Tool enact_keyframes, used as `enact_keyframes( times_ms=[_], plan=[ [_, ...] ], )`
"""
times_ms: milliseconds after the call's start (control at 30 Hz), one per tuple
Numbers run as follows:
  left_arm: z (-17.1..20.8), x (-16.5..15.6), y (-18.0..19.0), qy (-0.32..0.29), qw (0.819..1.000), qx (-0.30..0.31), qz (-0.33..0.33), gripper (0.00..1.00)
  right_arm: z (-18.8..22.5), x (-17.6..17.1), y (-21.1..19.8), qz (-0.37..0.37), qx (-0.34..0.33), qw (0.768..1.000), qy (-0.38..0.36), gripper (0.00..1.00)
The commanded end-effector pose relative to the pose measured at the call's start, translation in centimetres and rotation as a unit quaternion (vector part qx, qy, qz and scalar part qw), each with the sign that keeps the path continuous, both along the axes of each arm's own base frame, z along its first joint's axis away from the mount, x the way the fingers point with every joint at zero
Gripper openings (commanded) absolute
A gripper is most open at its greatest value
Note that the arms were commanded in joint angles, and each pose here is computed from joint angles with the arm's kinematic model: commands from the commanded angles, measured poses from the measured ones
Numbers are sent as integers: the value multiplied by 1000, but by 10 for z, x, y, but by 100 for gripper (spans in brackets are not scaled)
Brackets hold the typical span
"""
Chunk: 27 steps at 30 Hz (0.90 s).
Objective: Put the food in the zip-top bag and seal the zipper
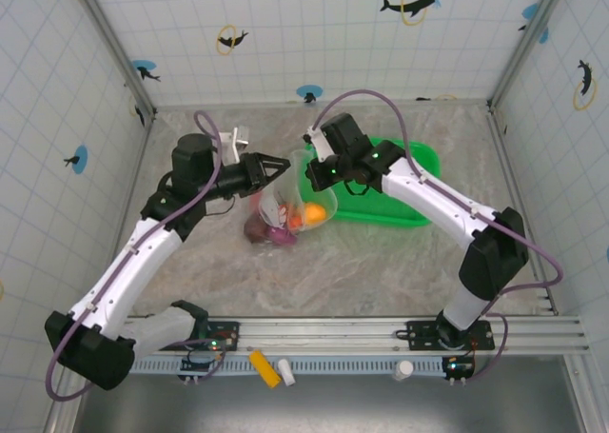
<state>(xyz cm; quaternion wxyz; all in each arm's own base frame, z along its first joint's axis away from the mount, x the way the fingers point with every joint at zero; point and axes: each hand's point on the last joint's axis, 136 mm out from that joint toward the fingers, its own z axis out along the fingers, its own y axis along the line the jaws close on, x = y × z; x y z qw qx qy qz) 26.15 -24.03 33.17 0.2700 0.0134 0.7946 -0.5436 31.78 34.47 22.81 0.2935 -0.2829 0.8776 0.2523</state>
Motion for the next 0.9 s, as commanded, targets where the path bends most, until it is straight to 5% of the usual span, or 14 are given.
enact_keyframes(
  times_ms=[0, 200, 467, 533, 667, 867],
  plan=[
    [31, -2, 18, -81, 996, 37, 30, 57, 68, 11, 8, 9, 60, 994, -91, 0],
    [51, 12, 77, -188, 955, 141, 179, 58, 108, 2, 14, 63, 108, 975, -183, 0],
    [43, 33, 158, -249, 849, 311, 347, 56, 144, -10, 21, 132, 143, 939, -282, 0],
    [46, 34, 149, -266, 853, 312, 324, 56, 150, -10, 26, 152, 142, 936, -285, 0],
    [49, 22, 98, -335, 880, 285, 178, 54, 159, -32, 40, 247, 153, 905, -311, 0],
    [42, -8, 54, -400, 881, 252, 39, 50, 163, -38, 31, 285, 164, 889, -320, 0]
  ],
)
